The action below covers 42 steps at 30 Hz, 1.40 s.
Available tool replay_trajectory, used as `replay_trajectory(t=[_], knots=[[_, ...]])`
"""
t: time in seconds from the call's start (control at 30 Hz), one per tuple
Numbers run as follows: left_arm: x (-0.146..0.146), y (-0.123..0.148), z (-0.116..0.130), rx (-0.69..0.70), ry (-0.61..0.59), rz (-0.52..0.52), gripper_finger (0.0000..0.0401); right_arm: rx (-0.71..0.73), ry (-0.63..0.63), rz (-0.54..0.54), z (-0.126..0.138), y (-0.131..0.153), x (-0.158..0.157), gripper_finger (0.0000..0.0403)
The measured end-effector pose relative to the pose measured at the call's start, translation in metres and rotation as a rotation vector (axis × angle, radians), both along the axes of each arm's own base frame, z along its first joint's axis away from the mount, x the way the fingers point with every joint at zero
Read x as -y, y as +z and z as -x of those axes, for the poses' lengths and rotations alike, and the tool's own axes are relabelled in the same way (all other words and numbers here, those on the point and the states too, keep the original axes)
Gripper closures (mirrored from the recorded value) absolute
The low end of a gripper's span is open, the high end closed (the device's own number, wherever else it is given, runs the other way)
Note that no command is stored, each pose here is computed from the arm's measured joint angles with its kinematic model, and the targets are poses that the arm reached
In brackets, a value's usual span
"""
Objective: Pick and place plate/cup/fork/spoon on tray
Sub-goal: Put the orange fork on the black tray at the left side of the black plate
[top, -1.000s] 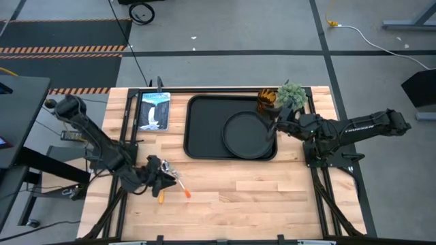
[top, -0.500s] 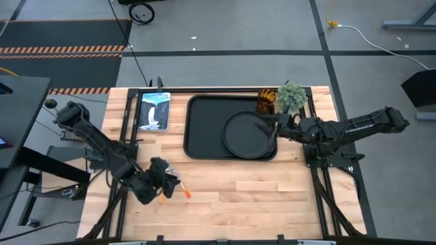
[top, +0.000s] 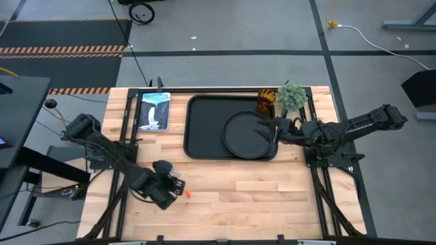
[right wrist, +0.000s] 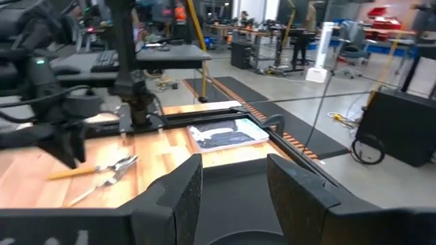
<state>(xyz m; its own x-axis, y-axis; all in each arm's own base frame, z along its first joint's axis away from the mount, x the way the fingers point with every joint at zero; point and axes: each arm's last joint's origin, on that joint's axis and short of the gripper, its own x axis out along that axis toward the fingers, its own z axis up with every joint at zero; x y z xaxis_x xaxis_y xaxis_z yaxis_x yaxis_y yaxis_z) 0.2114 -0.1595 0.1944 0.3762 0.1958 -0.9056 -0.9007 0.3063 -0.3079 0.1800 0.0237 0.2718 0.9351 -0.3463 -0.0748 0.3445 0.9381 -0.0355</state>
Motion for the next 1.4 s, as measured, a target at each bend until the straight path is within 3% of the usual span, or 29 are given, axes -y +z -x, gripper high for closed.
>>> replay_trajectory(t=[0.27,0.47,0.77,0.97,1.4], knots=[[-0.013,-0.029,-0.025,-0.128,0.131,0.037,0.0255,-0.052,0.087,0.03,-0.006,-0.008,-0.013,0.0232],[-0.018,-0.042,-0.037,-0.141,0.203,0.068,0.0236,-0.11,0.165,0.061,-0.013,-0.016,-0.021,0.0232],[-0.016,-0.057,-0.04,-0.196,0.283,0.112,0.0237,-0.152,0.28,0.069,-0.017,-0.024,-0.031,0.0232],[-0.015,-0.058,-0.041,-0.213,0.283,0.12,0.0255,-0.158,0.313,0.07,-0.017,-0.025,-0.036,0.0232],[-0.01,-0.054,-0.043,-0.286,0.134,0.168,0.0336,-0.16,0.323,0.076,-0.017,-0.026,-0.037,0.0232]])
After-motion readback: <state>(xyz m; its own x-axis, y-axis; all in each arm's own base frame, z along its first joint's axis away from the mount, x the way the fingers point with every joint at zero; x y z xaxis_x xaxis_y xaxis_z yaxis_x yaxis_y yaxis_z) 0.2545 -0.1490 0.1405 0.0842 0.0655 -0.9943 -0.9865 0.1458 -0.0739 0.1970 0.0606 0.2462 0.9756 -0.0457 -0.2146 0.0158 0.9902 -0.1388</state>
